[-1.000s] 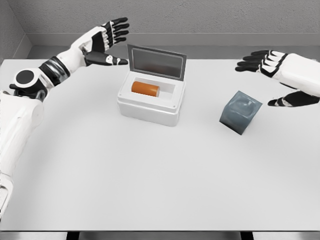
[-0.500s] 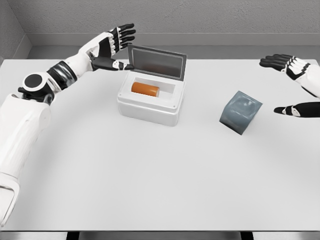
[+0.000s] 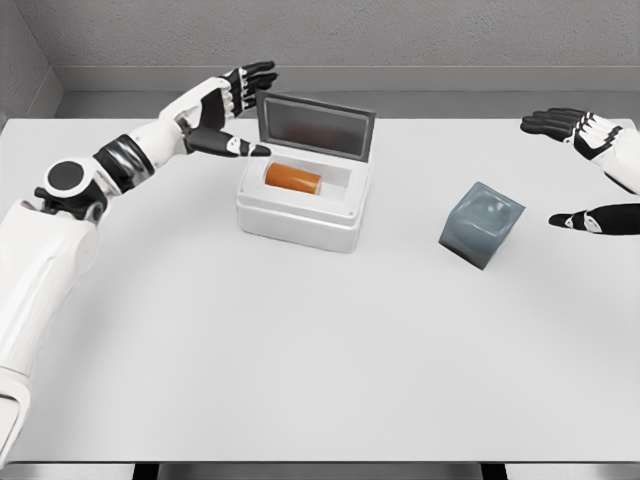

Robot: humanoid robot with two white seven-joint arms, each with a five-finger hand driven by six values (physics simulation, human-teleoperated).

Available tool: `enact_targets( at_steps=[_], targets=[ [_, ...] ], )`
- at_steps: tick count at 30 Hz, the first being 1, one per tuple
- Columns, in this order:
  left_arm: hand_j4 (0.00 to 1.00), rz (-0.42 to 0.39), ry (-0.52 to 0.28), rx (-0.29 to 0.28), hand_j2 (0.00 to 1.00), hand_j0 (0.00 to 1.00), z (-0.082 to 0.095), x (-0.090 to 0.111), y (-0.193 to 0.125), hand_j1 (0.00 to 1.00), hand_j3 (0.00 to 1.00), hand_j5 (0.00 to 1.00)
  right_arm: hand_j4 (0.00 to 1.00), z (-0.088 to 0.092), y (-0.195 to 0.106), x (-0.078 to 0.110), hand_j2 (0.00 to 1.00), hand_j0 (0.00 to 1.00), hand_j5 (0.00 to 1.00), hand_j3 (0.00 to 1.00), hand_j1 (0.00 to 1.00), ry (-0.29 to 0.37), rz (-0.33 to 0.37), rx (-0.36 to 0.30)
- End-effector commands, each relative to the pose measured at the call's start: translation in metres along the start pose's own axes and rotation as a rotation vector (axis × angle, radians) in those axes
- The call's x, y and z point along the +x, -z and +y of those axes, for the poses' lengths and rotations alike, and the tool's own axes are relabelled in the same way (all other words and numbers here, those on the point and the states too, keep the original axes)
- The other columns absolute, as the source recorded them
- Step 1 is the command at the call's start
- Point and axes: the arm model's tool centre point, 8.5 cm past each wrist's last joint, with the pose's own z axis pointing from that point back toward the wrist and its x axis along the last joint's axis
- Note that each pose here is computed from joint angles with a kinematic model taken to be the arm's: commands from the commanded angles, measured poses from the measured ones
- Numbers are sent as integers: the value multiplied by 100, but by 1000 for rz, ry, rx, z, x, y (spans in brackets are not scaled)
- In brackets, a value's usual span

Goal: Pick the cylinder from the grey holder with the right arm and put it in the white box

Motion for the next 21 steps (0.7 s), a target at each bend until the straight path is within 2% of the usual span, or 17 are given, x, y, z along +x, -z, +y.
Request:
enact_targets(
  at_steps=[1, 4, 6, 9, 10, 12, 13, 15, 21],
  targets=[
    [100, -15, -1, 18, 100, 100, 12, 7, -11, 100, 100, 100, 100, -1, 0, 0, 100, 100, 100, 100, 100, 6, -1, -4],
    [100, -4, -6, 32, 100, 100, 16, 2, -17, 100, 100, 100, 100, 0, 0, 0, 100, 100, 100, 100, 100, 7, 0, -3],
    [100, 22, 22, 59, 100, 100, 32, 3, -34, 100, 100, 100, 100, 0, 0, 0, 100, 100, 100, 100, 100, 7, 0, -3],
    [100, 32, 36, 68, 100, 100, 37, 4, -43, 100, 100, 100, 100, 1, -1, 0, 100, 100, 100, 100, 100, 10, 2, -2],
    [100, 28, 59, 74, 100, 100, 41, 4, -51, 100, 100, 100, 100, 1, -1, 0, 100, 100, 100, 100, 100, 10, 2, -2],
    [100, 41, 131, 103, 100, 100, 60, 10, -80, 100, 100, 100, 100, 1, -1, 0, 100, 100, 100, 100, 100, 10, 2, -2],
    [100, 68, 178, 122, 100, 100, 73, 12, -104, 100, 100, 100, 100, 1, -1, 0, 100, 100, 100, 100, 100, 10, 2, -2],
    [100, 100, 228, 149, 100, 100, 89, 18, -129, 100, 100, 100, 100, 1, -1, 0, 100, 100, 100, 100, 100, 11, 2, -3],
    [100, 120, 257, 175, 100, 100, 101, 22, -149, 100, 100, 100, 100, 1, -2, 0, 100, 100, 100, 100, 100, 11, 3, -1]
  ],
)
